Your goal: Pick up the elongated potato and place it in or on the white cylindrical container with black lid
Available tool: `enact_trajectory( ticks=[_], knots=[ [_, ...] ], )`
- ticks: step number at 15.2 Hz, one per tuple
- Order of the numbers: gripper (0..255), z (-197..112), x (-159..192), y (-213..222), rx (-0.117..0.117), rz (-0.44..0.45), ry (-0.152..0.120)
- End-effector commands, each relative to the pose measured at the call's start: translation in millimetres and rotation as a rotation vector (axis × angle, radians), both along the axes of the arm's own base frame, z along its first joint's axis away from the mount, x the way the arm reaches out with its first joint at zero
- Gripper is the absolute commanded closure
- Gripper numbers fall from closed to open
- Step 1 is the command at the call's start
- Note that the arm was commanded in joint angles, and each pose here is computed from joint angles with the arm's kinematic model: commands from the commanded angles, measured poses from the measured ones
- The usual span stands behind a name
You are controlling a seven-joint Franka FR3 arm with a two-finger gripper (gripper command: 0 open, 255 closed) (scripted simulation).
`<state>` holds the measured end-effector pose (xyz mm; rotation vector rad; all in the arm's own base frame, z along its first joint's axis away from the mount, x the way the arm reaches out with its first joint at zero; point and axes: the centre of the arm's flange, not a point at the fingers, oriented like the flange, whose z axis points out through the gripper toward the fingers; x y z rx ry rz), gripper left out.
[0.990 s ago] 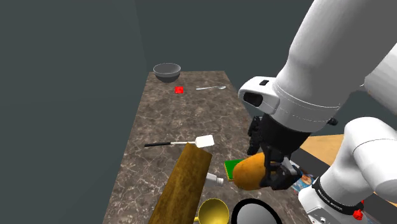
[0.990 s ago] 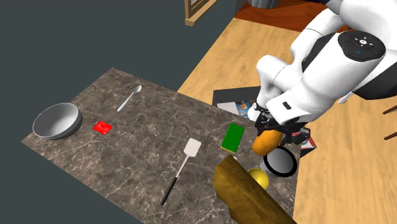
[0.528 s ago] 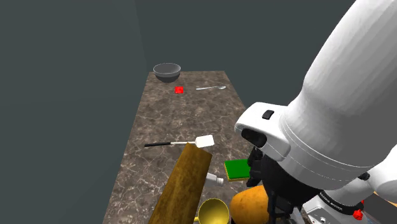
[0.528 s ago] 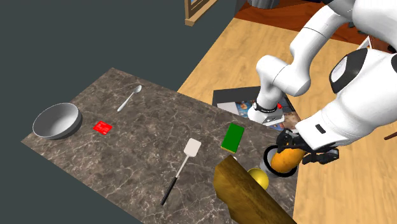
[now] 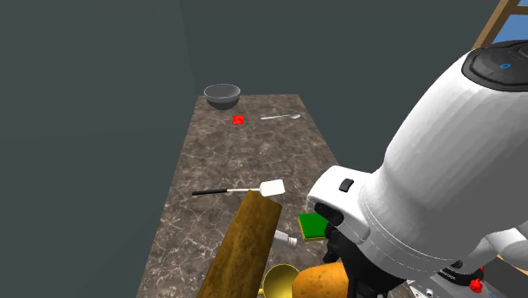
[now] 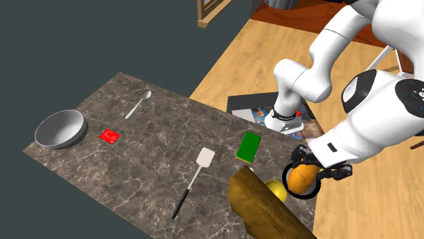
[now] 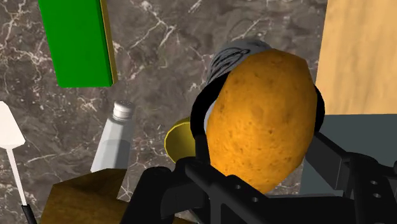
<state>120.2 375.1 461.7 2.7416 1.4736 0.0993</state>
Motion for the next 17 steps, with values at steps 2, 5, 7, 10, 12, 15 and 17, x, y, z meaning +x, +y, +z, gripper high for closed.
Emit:
enact_trajectory(
  ticks=[2, 5, 7, 10, 12, 15, 17],
  knots=[
    [255, -16, 0, 0, 0.000, 0.000, 0.000],
    [255, -29, 0, 0, 0.000, 0.000, 0.000],
    [255, -29, 0, 0, 0.000, 0.000, 0.000],
    [255, -29, 0, 0, 0.000, 0.000, 0.000],
    [255, -29, 0, 0, 0.000, 0.000, 0.000],
    [0, -30, 0, 1, 0.000, 0.000, 0.000],
    [0, -30, 0, 1, 0.000, 0.000, 0.000]
  ],
)
